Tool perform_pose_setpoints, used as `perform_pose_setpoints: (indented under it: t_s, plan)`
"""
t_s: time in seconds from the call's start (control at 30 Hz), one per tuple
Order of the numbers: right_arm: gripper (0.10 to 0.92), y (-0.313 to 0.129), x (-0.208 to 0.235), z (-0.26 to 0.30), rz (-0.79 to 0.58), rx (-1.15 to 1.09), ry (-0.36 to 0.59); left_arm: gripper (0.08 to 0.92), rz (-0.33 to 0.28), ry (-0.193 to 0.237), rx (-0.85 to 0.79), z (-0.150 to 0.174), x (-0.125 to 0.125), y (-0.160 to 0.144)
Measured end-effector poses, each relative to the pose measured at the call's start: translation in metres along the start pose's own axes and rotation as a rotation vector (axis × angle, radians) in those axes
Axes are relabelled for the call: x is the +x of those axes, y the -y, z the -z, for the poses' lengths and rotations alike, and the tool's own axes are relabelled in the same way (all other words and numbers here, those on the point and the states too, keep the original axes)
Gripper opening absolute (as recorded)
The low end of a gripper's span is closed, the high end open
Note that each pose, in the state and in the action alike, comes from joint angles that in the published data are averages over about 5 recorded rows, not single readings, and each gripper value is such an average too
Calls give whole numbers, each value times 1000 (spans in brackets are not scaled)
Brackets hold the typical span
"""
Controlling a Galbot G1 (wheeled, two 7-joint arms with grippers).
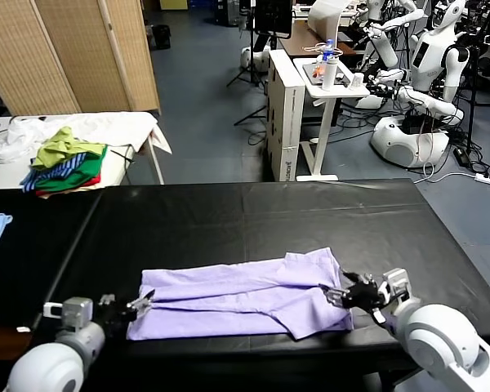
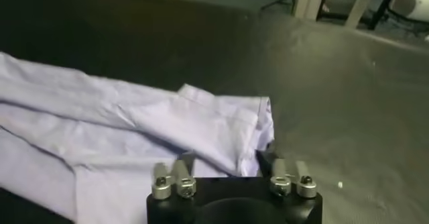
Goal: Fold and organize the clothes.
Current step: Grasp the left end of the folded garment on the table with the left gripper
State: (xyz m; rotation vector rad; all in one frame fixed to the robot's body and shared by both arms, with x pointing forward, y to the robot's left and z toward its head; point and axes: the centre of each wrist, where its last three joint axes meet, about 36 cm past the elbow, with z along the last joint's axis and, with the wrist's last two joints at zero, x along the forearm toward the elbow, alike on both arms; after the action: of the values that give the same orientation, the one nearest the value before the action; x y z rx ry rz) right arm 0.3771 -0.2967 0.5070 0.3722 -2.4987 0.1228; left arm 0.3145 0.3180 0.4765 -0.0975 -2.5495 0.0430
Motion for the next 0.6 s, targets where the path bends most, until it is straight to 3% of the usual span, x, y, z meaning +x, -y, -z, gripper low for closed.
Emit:
perform_pose_setpoints:
  t_s: [0.2,0.43,0.6]
  plan:
    - [907,6,-31,-6,-22,-86,48,907,-7,77,65,3,-19,-3]
    - [897,9,-60,-13,-38,-164,70,907,-5,63,93,-7,-41,-4]
    - [804,11,-73,-20,-61,-182,57,907,-9,48,101,-14,-52,-3]
